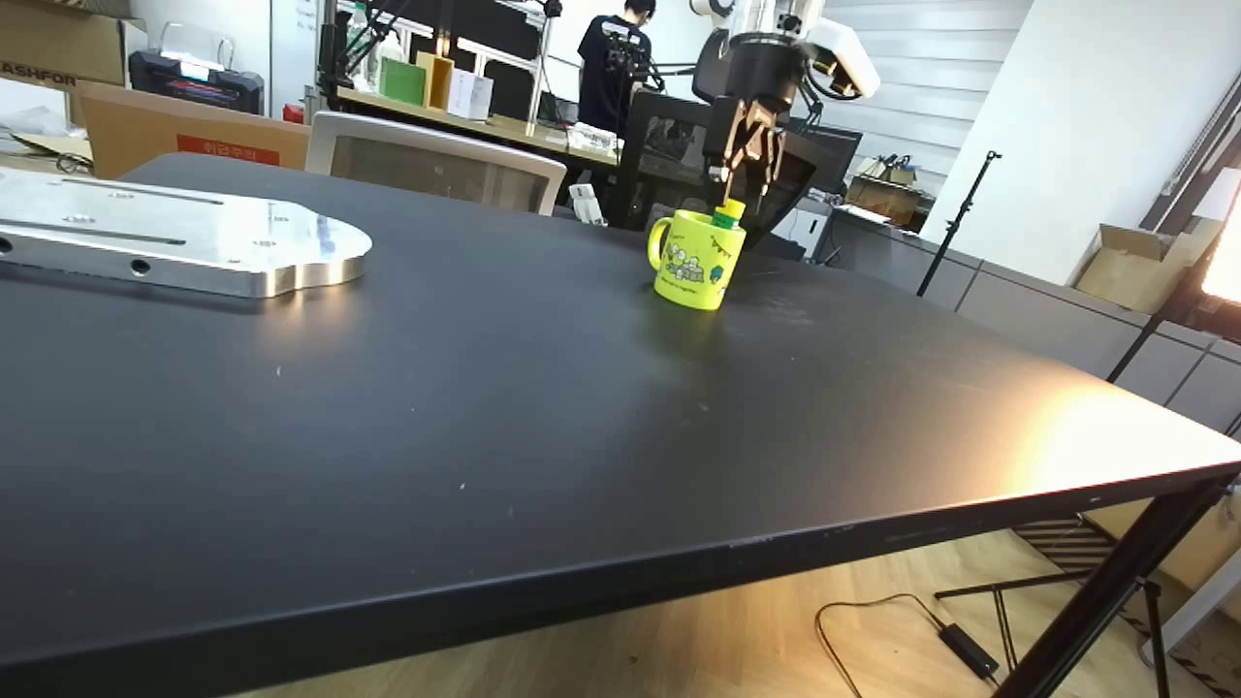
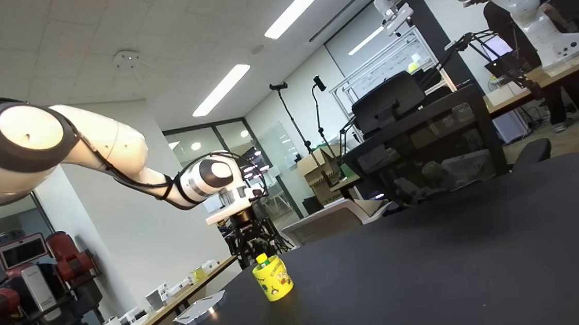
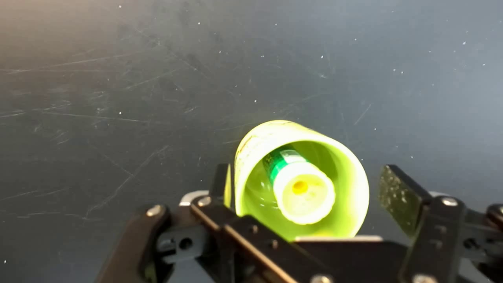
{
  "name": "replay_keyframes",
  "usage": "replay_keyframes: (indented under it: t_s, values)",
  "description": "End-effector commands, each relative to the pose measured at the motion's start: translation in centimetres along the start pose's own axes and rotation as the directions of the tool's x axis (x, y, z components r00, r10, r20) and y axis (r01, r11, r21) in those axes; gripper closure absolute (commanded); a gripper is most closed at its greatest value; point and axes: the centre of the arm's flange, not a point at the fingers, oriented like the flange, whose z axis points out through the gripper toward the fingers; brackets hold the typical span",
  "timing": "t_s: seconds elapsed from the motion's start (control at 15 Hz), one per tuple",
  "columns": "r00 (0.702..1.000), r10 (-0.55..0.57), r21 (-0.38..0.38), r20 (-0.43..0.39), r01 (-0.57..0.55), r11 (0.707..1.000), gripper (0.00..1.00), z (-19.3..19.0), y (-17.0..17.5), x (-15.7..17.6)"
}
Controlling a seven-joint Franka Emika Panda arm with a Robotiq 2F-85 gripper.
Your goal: Remove the glue stick from the mug
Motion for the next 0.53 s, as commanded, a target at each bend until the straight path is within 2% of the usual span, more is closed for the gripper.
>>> replay_keyframes:
  t_s: [0.0,0.47]
  values:
    - [1.000,0.019,-0.028,0.007,-0.019,0.999,0.33,-0.35,-0.11,0.76]
    - [1.000,0.019,-0.014,0.006,-0.019,1.000,0.83,-0.71,0.16,0.46]
